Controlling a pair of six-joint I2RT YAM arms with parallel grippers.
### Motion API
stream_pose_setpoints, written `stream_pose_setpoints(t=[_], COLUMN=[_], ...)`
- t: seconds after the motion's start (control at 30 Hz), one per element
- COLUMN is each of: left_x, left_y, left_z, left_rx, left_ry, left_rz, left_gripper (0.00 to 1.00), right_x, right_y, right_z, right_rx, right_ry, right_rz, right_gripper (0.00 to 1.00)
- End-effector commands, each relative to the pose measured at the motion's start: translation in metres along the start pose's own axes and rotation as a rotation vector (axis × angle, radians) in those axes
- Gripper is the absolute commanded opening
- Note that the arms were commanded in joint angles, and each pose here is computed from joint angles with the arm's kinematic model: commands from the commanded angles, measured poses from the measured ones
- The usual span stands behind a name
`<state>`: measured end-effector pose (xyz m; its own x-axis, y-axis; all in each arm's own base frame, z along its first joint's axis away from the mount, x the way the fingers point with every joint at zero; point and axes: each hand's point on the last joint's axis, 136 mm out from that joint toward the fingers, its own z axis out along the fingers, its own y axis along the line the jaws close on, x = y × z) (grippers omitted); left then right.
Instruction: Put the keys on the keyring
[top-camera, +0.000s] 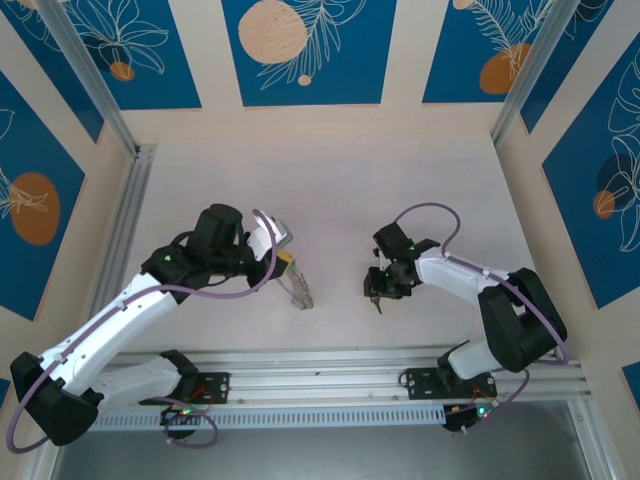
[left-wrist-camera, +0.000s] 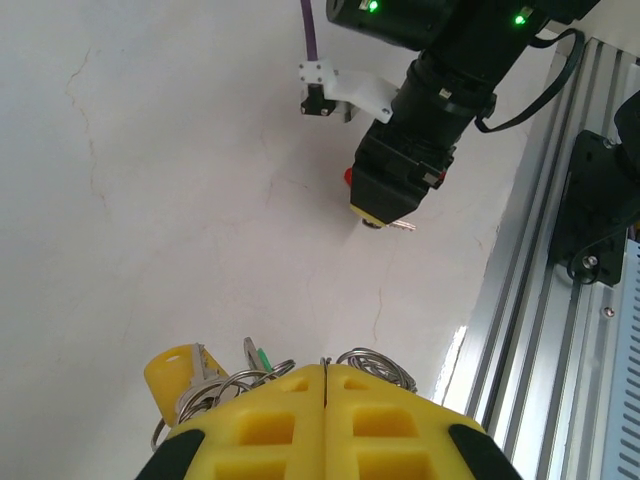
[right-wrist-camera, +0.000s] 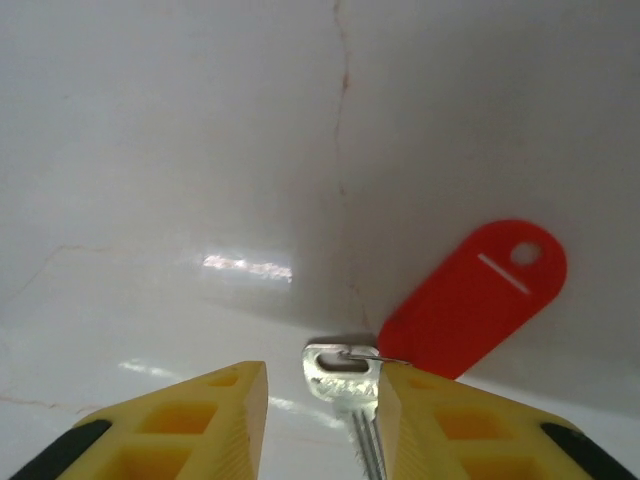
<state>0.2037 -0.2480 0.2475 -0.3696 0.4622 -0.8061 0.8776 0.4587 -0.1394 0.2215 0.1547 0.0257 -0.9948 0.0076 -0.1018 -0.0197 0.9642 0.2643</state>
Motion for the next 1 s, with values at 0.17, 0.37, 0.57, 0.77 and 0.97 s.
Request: stream_pose_setpoints(t=[0.17,0.37,0.57,0.77,0.97], left_x=[-0.013,-0.015,-0.017,-0.017,-0.018], left_y=[-0.005,-0.007,-0.009,-0.011,-0.012], left_z=[-0.003,-0.005,-0.008,-0.008,-0.007], left_rx=[0.043,0.049,0.058,0.067,0.074], left_ry=[-0.063,-0.077,-0.09,-0.095,-0.098], left_rz=[-0.003,0.003,0.006,0.004,0.007], left_gripper=[0.0,0.0,0.0,0.0,0.0], right_x=[-0.007,-0.009,0.0,0.004,0.008], right_y=[-0.003,-0.002,-0.006,-0.006,-0.009], right_z=[0.003,0.006,0.002,0.0,0.0], right_rx=[0.133,0.141,0.156,0.152,0.156], right_ry=[-0.018,-0.014,-0.012,-0.014,-0.011], right_rz=[-0.048,-0.043,-0.027,-0.024,-0.017], right_gripper=[0.32,0.28,0.28,0.24,0.2])
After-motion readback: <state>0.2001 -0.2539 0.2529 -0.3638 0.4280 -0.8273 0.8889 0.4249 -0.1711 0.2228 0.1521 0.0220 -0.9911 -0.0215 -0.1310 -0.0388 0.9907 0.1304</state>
